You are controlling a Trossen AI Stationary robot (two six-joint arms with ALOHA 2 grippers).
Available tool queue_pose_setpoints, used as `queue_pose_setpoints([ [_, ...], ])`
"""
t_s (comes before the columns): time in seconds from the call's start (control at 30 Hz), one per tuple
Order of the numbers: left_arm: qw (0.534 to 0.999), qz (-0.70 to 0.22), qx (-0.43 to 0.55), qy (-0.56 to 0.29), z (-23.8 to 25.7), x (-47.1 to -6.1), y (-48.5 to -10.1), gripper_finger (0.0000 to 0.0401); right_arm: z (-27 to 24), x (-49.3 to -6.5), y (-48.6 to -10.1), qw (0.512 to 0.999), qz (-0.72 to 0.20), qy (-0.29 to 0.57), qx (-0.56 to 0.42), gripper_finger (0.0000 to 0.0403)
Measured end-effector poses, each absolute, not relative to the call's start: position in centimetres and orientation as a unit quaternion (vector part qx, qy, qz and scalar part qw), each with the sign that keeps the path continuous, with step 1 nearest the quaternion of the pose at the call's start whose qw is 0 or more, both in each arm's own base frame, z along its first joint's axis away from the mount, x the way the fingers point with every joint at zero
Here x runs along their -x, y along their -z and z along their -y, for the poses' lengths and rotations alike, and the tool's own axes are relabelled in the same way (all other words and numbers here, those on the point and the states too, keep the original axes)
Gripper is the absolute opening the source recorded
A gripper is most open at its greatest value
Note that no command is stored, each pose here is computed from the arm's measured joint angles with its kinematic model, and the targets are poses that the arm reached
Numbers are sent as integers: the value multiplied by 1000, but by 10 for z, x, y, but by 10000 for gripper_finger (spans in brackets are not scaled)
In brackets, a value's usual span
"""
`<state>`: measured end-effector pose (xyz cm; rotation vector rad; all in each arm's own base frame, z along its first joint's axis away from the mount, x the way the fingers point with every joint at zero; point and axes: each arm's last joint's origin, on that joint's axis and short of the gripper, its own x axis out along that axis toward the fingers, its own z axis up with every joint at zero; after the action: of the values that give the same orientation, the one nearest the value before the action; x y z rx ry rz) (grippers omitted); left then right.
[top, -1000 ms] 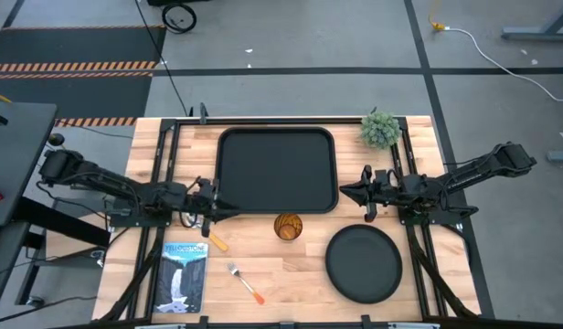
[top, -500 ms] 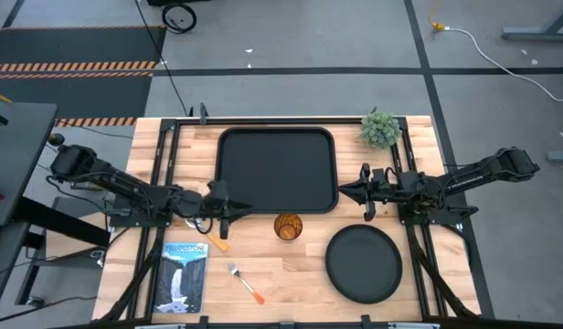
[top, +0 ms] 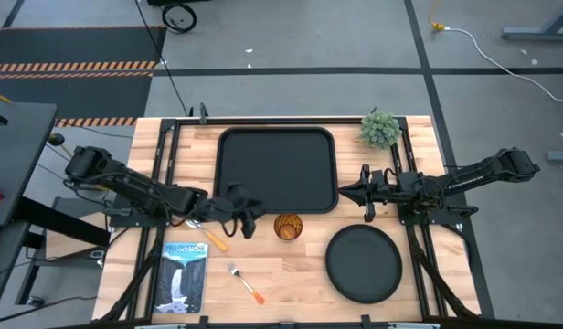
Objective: Pick and place plate/cup/fork/spoon on tray
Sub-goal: Put the brown glass on the black tray
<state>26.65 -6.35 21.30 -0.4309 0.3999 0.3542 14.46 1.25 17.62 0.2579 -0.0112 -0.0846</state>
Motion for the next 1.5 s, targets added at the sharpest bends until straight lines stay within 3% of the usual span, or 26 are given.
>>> queue_pose_setpoints([
  [0.17, 928, -243, 210, -188, 67, -280, -227, 202, -13, -147, -183, 993, 0, 44, -113, 32],
  [0.6, 887, -335, 239, -208, 63, -335, -241, 179, -10, -152, -211, 991, -69, 101, -56, 32],
  [0.9, 855, -425, 193, -227, 65, -370, -248, 178, -10, -151, -209, 990, -81, 102, -54, 32],
  [1.5, 835, -483, 178, -195, 70, -382, -232, 178, -10, -151, -210, 990, -72, 101, -60, 32],
])
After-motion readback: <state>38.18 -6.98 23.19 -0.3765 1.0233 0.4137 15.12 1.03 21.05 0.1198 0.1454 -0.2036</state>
